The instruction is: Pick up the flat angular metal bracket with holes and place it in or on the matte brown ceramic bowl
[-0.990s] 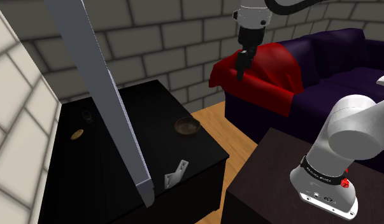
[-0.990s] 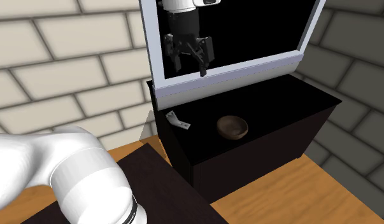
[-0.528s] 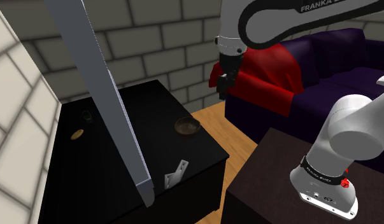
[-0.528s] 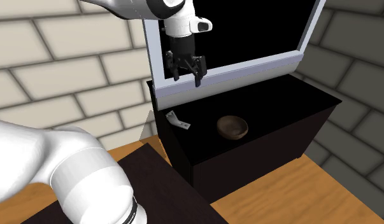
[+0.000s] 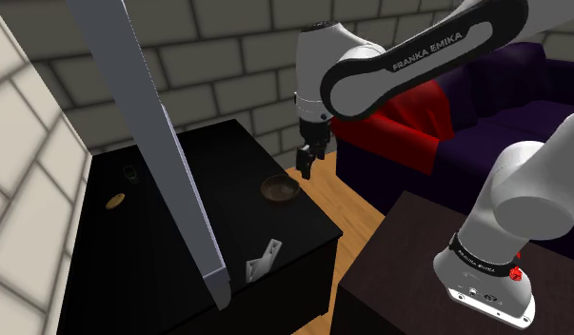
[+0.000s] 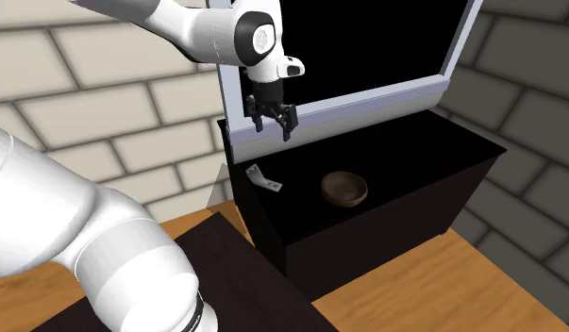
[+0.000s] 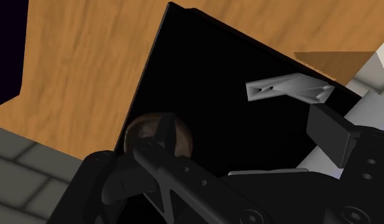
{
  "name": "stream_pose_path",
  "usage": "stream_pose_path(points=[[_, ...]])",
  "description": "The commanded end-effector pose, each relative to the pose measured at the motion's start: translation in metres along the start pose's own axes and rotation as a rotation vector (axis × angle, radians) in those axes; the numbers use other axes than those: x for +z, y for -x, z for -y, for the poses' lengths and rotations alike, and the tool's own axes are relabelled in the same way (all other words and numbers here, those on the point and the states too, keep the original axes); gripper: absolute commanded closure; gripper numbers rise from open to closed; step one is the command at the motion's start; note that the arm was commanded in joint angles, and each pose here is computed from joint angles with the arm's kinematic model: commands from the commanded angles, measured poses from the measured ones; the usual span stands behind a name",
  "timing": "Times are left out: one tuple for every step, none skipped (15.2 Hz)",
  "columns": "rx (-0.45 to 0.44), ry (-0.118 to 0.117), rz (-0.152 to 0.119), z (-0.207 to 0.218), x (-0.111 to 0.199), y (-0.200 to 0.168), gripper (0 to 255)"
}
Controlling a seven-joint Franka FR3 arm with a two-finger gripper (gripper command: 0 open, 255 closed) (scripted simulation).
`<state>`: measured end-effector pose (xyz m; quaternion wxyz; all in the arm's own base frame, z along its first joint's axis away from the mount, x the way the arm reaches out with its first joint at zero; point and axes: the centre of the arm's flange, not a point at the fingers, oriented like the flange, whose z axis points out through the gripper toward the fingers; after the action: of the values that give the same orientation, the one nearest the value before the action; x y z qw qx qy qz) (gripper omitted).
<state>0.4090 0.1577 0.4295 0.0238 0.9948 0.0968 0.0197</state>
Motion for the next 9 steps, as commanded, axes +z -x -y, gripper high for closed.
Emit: stream_pose_path(points=[[-0.003,-0.007,0.001,0.015,0.018,-0.011,0],[-0.005,-0.01,0.002,0.022,0.027,-0.016,0],[-0.007,-0.013,0.004,0.029,0.037,-0.022,0],[-0.009,-0.016,0.005,0.036,0.047,-0.028,0],[-0.011,-0.019,0.006,0.043,0.056,-0.033,0],[-0.013,-0.022,0.008,0.05,0.066,-0.039,0],[-0.015,-0.025,0.009,0.057,0.075,-0.044,0],[-0.017,-0.028,0.01,0.064,0.084,-0.05,0],[-0.019,-0.031,0.012,0.071,0.094,-0.055,0]])
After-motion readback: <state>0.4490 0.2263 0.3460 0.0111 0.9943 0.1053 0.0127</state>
